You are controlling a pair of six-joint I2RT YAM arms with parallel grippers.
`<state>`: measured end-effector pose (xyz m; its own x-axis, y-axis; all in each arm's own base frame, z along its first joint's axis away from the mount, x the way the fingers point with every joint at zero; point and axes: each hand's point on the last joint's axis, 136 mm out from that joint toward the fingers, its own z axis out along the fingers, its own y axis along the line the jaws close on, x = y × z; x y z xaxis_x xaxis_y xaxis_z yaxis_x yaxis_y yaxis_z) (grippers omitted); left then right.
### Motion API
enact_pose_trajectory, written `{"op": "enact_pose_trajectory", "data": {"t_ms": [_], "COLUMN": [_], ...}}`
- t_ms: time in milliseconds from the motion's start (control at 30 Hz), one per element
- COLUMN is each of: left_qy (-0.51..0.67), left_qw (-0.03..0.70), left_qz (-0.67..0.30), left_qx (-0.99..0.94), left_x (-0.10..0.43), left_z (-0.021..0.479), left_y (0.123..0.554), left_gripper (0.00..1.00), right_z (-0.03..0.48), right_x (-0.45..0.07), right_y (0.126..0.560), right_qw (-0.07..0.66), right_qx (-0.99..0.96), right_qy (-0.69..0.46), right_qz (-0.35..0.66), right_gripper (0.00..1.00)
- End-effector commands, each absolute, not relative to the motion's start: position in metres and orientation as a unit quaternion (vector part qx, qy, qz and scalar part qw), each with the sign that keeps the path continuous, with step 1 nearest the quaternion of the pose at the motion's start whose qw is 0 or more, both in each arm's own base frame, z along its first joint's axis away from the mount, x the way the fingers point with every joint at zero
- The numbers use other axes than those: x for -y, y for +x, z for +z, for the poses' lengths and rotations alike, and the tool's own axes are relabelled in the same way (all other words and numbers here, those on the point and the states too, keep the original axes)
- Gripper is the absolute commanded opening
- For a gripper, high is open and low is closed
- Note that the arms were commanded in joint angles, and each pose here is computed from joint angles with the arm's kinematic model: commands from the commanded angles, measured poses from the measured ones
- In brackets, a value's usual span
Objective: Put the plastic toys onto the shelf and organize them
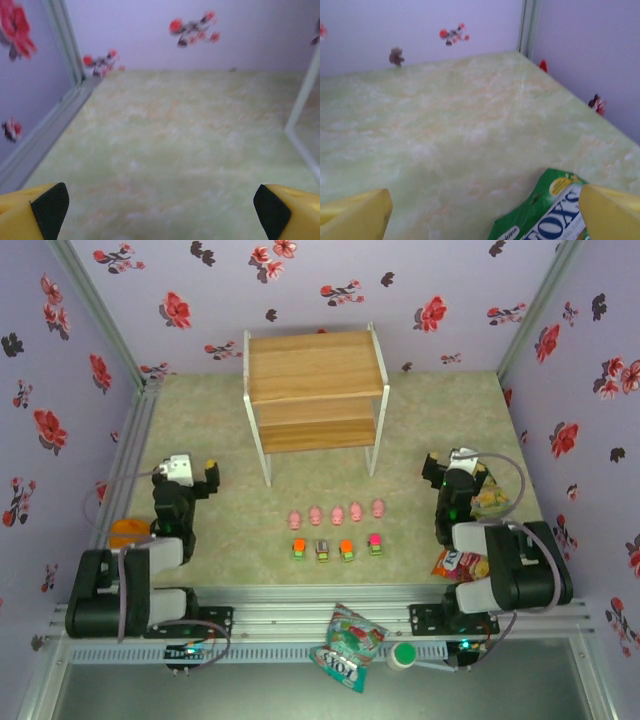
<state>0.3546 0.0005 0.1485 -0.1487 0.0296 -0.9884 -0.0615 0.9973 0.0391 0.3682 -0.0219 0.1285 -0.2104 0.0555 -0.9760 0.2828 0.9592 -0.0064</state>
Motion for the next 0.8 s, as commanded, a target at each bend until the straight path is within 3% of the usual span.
{"op": "enact_pose_trajectory", "data": {"t_ms": [0,267,533,767], "left_qy": [-0.009,0.011,-0.018,0.013], "left_qw": [0.670,0.694,0.648,0.613], "left_qz": [0.060,0.055,0.001,-0.052], "left_qx": [-0.740,-0.718,-0.762,-0.789], "left_x": [0.001,0.035,0.069,0.108], "left_z": [0.169,0.198,0.210,0.205], "left_y": [0.344,0.324,0.308,0.287], "left_gripper": [1.00,1.00,1.00,1.00], "right_z": [0.147,0.205,0.209,0.208], "right_x": [0.026,0.046,0.063,0.027], "right_y": [0.355,0.322,0.283,0.254], "right_qw": [0.622,0.630,0.546,0.551], "right_qx": [-0.762,-0.738,-0.755,-0.775], "right_qy": [0.115,0.187,0.320,0.289], "right_qz": [-0.139,-0.154,-0.169,-0.109], "right_gripper": [0.99,0.99,0.99,0.99]}}
